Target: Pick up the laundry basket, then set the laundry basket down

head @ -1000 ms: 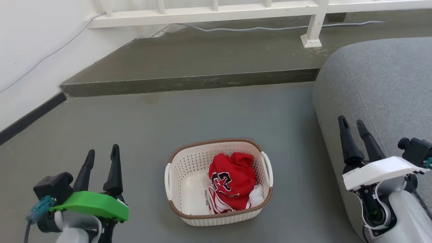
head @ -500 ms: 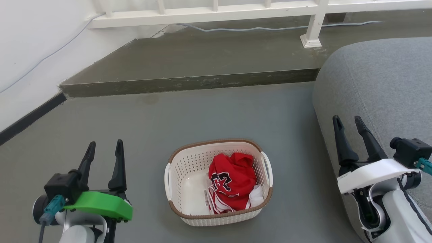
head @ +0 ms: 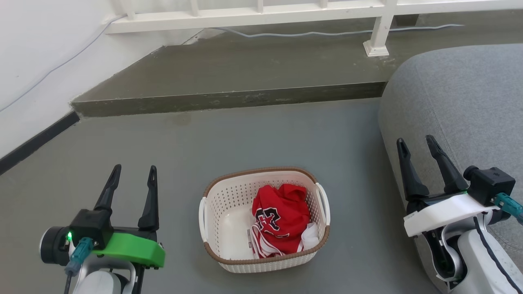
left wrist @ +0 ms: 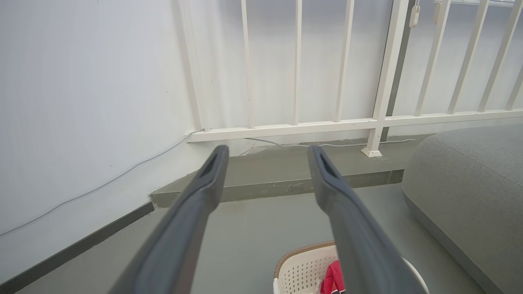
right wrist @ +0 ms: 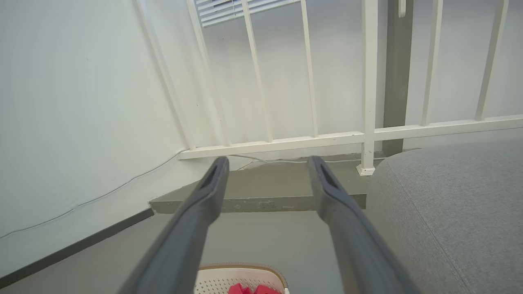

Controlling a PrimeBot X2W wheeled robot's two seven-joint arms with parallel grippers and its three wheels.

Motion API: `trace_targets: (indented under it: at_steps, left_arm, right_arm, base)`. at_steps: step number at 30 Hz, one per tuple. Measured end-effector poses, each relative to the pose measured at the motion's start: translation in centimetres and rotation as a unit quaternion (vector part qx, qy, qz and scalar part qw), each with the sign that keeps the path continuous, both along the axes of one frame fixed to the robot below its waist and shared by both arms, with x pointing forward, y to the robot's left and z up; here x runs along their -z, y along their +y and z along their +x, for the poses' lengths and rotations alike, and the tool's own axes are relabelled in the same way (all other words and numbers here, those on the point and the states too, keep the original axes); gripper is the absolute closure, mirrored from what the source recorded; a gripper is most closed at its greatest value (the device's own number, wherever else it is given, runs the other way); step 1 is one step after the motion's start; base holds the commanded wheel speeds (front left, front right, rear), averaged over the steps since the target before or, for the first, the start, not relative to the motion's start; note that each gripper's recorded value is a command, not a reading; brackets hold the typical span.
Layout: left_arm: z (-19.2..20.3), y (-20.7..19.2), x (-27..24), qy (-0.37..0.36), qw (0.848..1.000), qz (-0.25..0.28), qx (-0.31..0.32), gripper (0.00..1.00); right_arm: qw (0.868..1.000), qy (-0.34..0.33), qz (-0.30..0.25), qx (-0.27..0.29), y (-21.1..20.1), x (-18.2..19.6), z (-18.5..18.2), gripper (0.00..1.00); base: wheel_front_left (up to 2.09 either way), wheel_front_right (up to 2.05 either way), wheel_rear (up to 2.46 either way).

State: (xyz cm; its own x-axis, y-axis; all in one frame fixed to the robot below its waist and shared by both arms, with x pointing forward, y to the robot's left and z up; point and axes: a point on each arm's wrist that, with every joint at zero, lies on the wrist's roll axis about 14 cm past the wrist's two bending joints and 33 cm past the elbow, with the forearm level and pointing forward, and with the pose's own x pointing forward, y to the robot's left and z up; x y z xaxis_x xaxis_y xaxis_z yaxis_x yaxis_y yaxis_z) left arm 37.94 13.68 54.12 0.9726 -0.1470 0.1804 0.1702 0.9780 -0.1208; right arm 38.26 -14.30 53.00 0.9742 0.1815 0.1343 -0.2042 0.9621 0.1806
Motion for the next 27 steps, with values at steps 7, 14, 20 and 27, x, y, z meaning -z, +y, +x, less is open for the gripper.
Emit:
trace_targets:
  at_steps: [7, 14, 20, 27]
  left_arm:
    - [0.1, 0.0, 0.0, 0.000, 1.000, -0.003, 0.001, 0.00]
    - [0.2, 0.0, 0.1, 0.001, 1.000, -0.005, 0.003, 0.00]
    - [0.4, 0.1, 0.4, 0.006, 1.000, -0.007, 0.001, 0.00]
    - [1.0, 0.0, 1.1, 0.015, 1.000, -0.010, 0.004, 0.00]
  right_arm:
    - [1.000, 0.001, 0.000, 0.002, -0.2, 0.1, 0.1, 0.00]
    - [1.000, 0.000, -0.001, 0.005, -0.3, 0.1, 0.1, 0.00]
    - [1.000, 0.007, 0.002, 0.004, -0.2, 0.5, 0.3, 0.00]
    - [1.000, 0.019, 0.004, 0.007, -0.4, 1.4, 0.7, 0.00]
  base:
    - [0.00, 0.00, 0.00]
    - [0.00, 0.00, 0.00]
    - [0.00, 0.00, 0.00]
    - [0.00, 0.00, 0.00]
